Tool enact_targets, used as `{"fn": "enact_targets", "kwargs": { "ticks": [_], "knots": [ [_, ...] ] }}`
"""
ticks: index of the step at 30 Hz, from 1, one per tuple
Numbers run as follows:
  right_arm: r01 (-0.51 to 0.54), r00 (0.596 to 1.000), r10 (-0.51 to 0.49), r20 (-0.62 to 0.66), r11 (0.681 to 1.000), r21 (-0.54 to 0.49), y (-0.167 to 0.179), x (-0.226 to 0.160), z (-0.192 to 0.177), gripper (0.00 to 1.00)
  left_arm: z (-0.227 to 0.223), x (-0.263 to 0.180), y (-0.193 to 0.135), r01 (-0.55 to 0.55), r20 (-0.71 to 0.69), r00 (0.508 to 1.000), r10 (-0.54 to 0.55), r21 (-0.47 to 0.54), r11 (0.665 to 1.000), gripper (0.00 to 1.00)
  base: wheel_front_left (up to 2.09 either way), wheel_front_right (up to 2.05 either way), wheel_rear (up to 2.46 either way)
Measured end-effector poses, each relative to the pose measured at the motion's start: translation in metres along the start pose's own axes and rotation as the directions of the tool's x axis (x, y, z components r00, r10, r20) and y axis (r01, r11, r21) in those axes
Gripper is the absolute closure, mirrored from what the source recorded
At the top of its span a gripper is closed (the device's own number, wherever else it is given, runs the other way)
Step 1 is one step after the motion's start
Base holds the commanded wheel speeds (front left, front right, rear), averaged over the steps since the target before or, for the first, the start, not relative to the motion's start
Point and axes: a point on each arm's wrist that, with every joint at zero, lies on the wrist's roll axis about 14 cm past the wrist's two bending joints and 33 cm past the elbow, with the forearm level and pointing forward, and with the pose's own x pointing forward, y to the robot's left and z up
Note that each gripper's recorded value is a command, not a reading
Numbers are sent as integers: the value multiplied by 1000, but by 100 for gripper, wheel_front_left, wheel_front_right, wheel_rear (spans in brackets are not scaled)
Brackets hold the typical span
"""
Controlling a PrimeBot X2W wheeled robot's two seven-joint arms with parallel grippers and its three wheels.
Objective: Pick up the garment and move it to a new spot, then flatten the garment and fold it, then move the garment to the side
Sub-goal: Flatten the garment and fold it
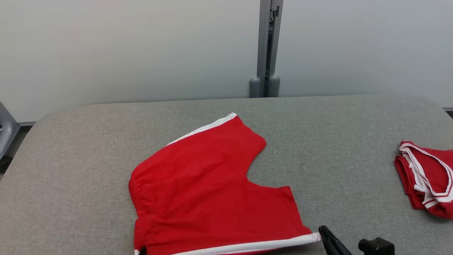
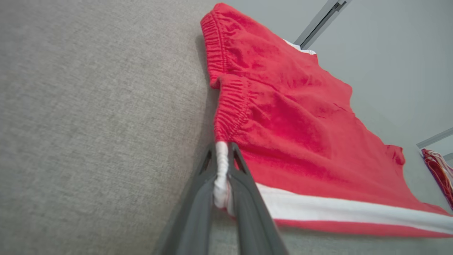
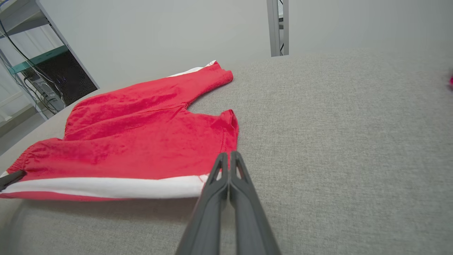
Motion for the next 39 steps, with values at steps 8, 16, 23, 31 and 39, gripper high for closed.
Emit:
{"fn": "enact_targets", "kwargs": {
  "ticks": [8, 16, 23, 31, 39],
  "knots": [
    [-52, 993, 61, 103, 995, -83, 0, 46, 51, 100, 32, 20, -53, 158, 79, 985, -155, -30, 987, 100, 0, 0, 0],
    [-113, 970, 157, 188, 967, -226, 9, 139, 118, 100, 100, 64, -88, 252, 205, 949, -238, -41, 967, 100, 0, 0, 0],
    [-171, 963, 225, 149, 936, -309, 22, 224, 126, 100, 124, 101, -73, 192, 242, 955, -171, -66, 979, 100, 0, 0, 0],
    [-203, 970, 236, 60, 919, -338, 22, 284, 95, 100, 128, 117, -39, 93, 245, 967, -69, -88, 992, 100, 0, 0, 0],
    [-216, 974, 225, -8, 925, -314, 25, 319, 60, 28, 125, 130, -27, 68, 224, 974, -40, -118, 991, 32, 0, 0, 0]
  ]
}}
